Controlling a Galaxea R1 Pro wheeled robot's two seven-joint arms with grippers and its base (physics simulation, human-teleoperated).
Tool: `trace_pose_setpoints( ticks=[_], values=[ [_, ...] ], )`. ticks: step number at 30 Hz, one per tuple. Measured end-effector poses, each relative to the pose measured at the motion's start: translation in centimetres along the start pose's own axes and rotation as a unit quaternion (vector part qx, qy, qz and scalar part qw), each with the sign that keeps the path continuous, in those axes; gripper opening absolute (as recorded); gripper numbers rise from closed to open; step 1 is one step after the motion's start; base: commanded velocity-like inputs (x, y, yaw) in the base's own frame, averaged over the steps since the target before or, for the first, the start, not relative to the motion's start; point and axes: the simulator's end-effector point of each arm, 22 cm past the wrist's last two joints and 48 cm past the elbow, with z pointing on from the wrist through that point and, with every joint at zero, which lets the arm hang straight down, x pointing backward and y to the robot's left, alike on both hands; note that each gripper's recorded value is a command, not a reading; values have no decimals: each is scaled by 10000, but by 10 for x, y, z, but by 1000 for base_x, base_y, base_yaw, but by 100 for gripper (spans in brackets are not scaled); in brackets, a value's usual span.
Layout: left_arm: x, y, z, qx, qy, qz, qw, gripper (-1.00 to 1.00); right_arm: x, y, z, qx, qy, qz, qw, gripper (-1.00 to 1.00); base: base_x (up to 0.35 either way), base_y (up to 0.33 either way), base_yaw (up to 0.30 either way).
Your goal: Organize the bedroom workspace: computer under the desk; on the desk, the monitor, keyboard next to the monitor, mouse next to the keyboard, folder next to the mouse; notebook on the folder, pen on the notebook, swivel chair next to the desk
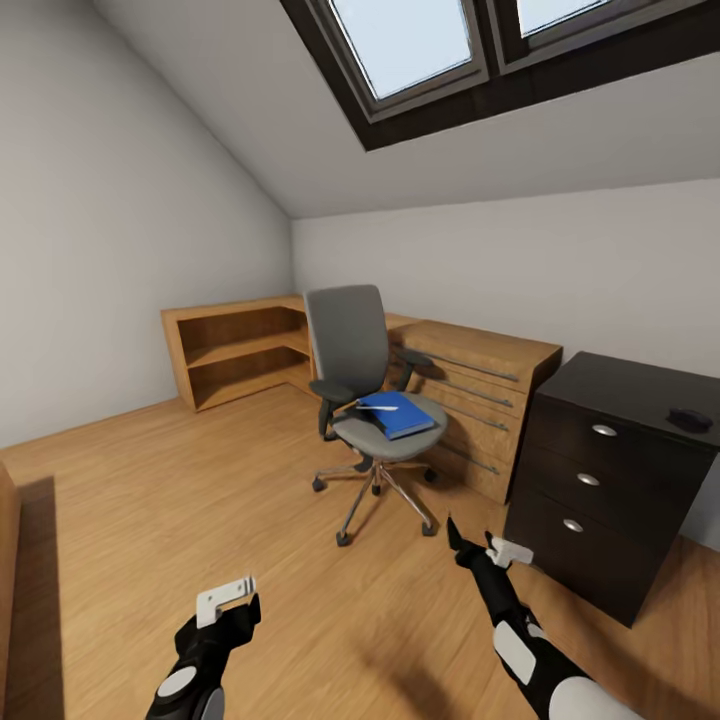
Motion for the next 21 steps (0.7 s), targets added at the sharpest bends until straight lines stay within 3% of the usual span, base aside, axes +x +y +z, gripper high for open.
trace_pose_setpoints(
  ticks=[7, 8, 9, 10, 14, 21],
  values=[
    [0, 4, 4, -84, -241, -120, 9996, 100, 21, 0, -37, 225, -80, -180, 9996, 100, 0, 0, 0],
    [3, 5, 5, -104, -263, -132, 9995, 100, 28, -4, -50, 303, -132, -283, 9991, 100, 0, 0, 0],
    [18, 10, 8, -153, -174, -101, 9997, 100, 38, -14, -77, 463, -294, -551, 9970, 100, 0, 0, 0],
    [23, 11, 9, -173, -119, -76, 9998, 100, 40, -16, -84, 499, -310, -626, 9963, 100, 0, 0, 0],
    [39, 18, 8, -248, -4, -21, 9997, 100, 46, -20, -103, 610, -240, -764, 9949, 100, 0, 0, 0],
    [72, 37, -2, -429, -171, -38, 9989, 100, 57, -29, -130, 768, 66, -827, 9936, 100, 0, 0, 0]
  ],
)
